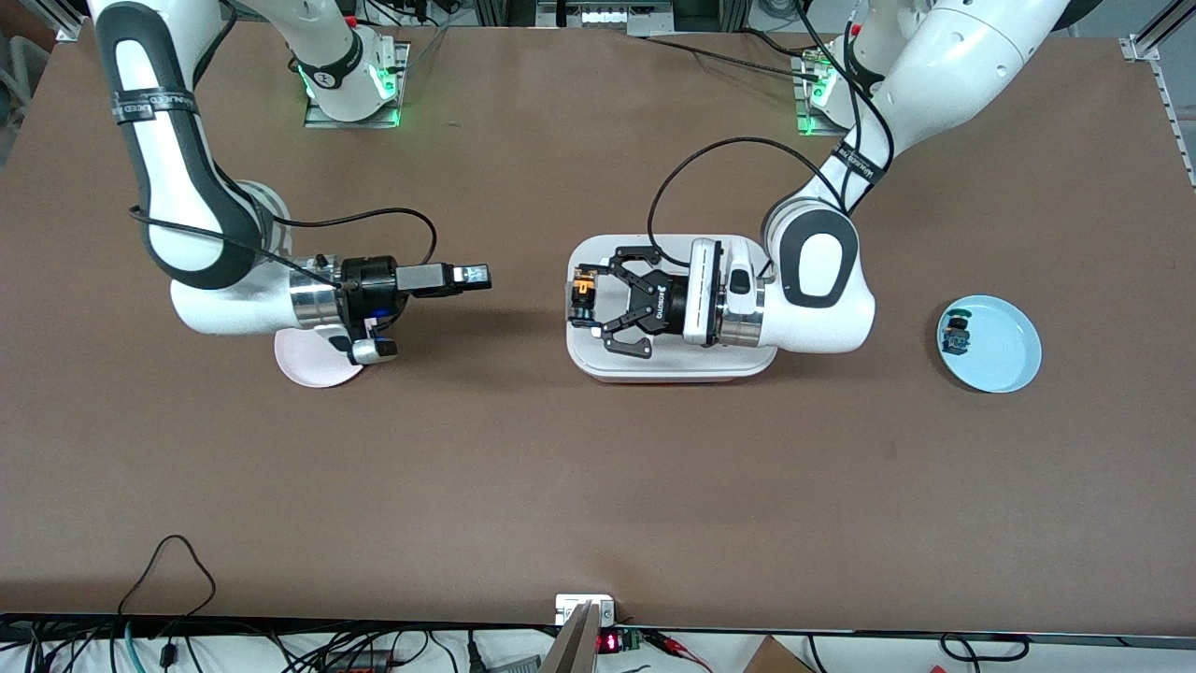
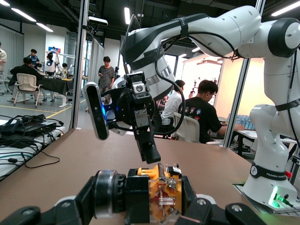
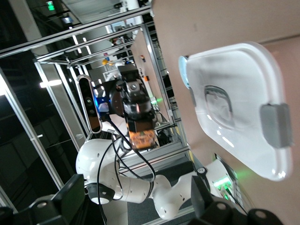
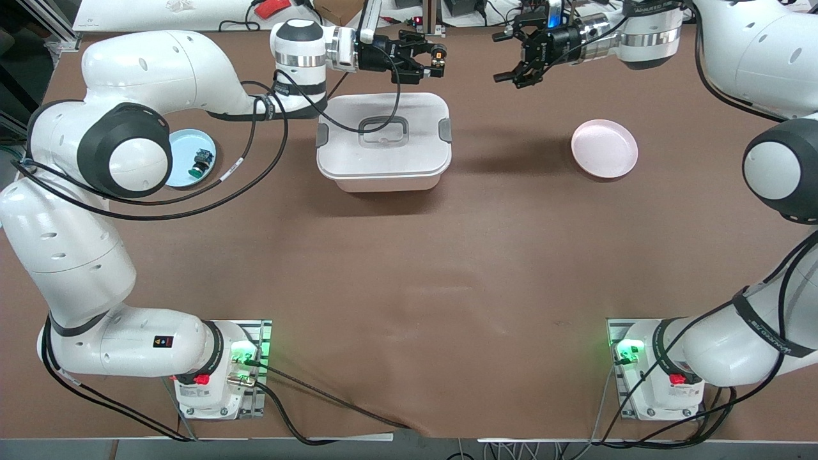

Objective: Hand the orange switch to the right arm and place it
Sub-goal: 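Reach the right gripper toward the switch held by the left gripper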

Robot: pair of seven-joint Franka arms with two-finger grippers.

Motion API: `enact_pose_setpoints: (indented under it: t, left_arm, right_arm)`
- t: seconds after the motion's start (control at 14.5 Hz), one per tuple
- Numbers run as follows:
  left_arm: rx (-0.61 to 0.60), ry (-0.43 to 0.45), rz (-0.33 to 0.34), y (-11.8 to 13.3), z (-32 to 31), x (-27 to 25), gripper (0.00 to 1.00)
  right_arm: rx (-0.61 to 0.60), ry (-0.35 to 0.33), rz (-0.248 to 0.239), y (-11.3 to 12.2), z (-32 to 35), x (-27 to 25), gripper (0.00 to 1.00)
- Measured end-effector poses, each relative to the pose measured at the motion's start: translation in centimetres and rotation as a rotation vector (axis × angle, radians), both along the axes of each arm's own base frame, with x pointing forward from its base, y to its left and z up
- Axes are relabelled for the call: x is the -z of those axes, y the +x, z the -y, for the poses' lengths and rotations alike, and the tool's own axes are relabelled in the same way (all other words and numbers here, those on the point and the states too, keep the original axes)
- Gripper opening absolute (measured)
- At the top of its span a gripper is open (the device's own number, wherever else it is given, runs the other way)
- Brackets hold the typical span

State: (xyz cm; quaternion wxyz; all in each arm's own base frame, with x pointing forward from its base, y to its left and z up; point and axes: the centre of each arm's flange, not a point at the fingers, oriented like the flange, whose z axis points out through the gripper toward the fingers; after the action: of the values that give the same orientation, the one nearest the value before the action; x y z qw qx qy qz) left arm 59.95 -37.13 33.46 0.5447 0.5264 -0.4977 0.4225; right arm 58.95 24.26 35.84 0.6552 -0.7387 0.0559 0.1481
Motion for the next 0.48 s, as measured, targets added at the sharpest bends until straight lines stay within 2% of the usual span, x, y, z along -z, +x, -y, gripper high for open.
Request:
enact_pose_setpoints:
  t: [0.21,0.48]
  left_arm:
    - [0.004,-0.002,0.002,-0.2,0.4,0.0,0.72]
    - [0.004,-0.002,0.003,-0.2,0.3,0.0,0.72]
  right_arm:
    - [0.03,0.07,0.003,-0.1,-2.0,0.9,1.0]
    - [0.06,0.105,-0.011,-0.4,-3.8,2.0,1.0]
